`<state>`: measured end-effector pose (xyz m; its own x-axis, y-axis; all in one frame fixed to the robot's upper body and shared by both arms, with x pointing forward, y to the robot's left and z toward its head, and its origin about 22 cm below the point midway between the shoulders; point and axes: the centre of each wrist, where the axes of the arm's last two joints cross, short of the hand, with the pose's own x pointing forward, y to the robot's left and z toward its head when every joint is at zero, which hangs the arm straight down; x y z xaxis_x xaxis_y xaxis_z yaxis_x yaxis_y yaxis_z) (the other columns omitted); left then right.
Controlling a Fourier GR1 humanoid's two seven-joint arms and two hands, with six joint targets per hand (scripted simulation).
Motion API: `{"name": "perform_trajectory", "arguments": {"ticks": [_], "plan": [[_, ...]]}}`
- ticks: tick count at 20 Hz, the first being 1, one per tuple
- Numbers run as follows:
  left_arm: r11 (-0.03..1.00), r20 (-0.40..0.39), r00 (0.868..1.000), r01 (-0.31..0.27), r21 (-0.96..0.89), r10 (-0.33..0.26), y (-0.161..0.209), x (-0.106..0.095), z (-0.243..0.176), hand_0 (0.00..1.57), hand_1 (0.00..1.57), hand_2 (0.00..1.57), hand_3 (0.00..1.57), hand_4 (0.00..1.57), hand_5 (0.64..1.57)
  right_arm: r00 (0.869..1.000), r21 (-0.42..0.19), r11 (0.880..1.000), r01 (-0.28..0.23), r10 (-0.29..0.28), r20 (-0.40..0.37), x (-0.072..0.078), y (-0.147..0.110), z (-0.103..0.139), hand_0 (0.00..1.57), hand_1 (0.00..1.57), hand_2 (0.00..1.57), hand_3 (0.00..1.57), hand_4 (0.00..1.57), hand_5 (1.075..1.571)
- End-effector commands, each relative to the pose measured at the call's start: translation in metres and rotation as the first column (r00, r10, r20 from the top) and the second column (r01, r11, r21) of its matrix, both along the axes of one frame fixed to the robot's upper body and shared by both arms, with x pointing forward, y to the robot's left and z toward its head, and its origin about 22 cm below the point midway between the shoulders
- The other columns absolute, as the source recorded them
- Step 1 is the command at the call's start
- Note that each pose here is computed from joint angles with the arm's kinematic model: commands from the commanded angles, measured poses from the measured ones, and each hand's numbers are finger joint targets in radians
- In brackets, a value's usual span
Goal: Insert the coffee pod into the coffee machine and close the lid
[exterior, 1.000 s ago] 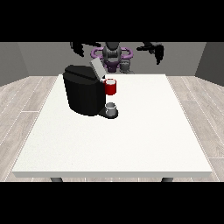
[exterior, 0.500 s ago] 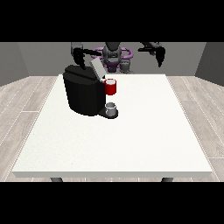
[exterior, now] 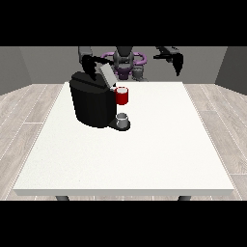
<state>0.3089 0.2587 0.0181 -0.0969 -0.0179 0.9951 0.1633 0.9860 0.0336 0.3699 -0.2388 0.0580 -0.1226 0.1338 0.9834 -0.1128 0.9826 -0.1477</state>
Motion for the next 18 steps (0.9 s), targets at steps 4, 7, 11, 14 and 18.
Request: {"name": "perform_trajectory", "arguments": {"ticks": [4, 7, 11, 14, 18], "plan": [[0.998, -0.011, 0.998, -0.067, -0.005, 0.067, -0.001, -0.017, -0.009, 0.00, 0.00, 0.00, 0.00, 0.00, 1.571, 0.998, -0.008, 0.999, -0.051, 0.051, -0.023, 0.006, 0.018, -0.002, 0.00, 0.00, 0.00, 0.00, 0.04, 1.571], [1.000, 0.012, 1.000, -0.001, -0.009, 0.001, 0.007, -0.007, 0.013, 0.00, 0.00, 0.00, 0.00, 0.12, 1.571, 0.999, -0.008, 0.999, -0.045, 0.045, -0.013, 0.013, 0.021, -0.001, 0.00, 0.00, 0.00, 0.00, 0.00, 1.571], [1.000, 0.018, 1.000, 0.007, 0.008, -0.008, -0.005, -0.002, 0.024, 0.00, 0.00, 0.00, 0.00, 0.00, 1.571, 0.998, -0.023, 0.998, -0.055, 0.055, 0.014, 0.026, 0.028, 0.018, 0.00, 0.00, 0.00, 0.00, 0.00, 1.571], [0.997, 0.041, 0.997, -0.063, 0.037, 0.061, 0.012, -0.015, -0.009, 0.00, 0.00, 0.00, 0.00, 0.00, 1.571, 0.995, -0.044, 0.996, -0.075, 0.078, 0.061, 0.029, 0.022, 0.036, 0.00, 0.00, 0.00, 0.00, 0.00, 1.571], [1.000, 0.002, 1.000, -0.012, 0.013, 0.012, 0.005, -0.014, -0.004, 0.00, 0.00, 0.00, 0.00, 0.00, 1.571, 0.996, -0.055, 0.995, -0.082, 0.084, 0.034, 0.031, 0.043, 0.030, 0.00, 0.00, 0.00, 0.00, 0.08, 1.571]]}}
